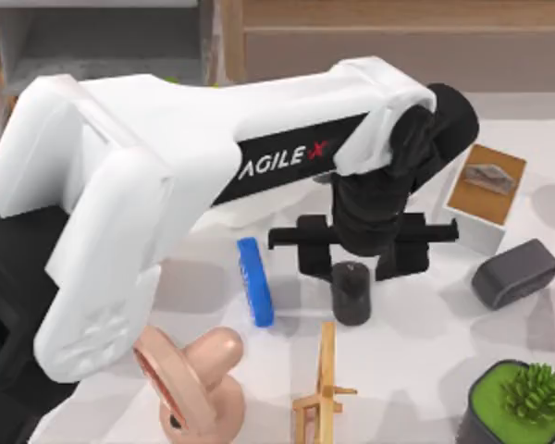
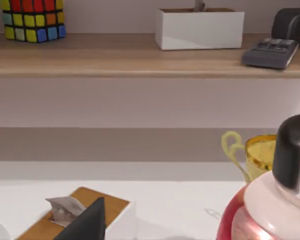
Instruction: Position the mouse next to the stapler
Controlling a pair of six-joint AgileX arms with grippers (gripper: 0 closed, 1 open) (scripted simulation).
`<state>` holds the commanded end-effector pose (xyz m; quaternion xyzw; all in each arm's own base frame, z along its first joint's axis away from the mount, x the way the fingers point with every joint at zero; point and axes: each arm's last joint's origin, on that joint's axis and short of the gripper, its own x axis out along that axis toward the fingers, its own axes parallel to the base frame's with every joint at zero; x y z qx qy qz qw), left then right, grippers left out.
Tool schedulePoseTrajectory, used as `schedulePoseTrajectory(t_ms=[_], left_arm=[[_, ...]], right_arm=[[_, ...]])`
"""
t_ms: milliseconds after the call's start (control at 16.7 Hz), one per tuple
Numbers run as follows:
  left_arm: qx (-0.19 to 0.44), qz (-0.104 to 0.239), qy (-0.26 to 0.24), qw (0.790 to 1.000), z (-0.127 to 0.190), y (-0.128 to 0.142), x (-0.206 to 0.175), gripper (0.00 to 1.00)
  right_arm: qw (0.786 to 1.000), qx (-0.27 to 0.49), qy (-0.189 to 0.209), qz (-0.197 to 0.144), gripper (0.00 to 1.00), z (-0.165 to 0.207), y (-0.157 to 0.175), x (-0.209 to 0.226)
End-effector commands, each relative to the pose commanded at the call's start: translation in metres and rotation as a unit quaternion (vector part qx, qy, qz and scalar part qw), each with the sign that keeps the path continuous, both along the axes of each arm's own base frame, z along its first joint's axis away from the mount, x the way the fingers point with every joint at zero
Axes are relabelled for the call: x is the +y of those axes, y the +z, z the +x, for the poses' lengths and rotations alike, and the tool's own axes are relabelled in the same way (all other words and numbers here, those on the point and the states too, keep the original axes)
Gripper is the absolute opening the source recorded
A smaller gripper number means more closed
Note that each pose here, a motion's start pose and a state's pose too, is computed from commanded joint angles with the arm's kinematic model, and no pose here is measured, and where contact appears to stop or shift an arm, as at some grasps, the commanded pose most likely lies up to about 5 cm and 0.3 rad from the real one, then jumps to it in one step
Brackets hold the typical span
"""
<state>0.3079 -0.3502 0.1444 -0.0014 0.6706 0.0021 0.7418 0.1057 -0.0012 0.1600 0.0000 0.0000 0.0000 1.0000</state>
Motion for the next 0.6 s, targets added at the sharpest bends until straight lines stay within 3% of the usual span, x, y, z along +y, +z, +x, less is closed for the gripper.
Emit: schedulePoseTrajectory(t_ms=[240, 600], left_arm=[[0.0, 0.0, 0.0, 1.0, 0.0, 0.0, 0.0, 0.98], [0.0, 0.0, 0.0, 1.0, 0.0, 0.0, 0.0, 1.0]], right_arm=[[1.0, 0.0, 0.0, 0.0, 1.0, 0.0, 0.0, 0.0], [1.0, 0.0, 0.0, 0.0, 1.0, 0.0, 0.0, 0.0]])
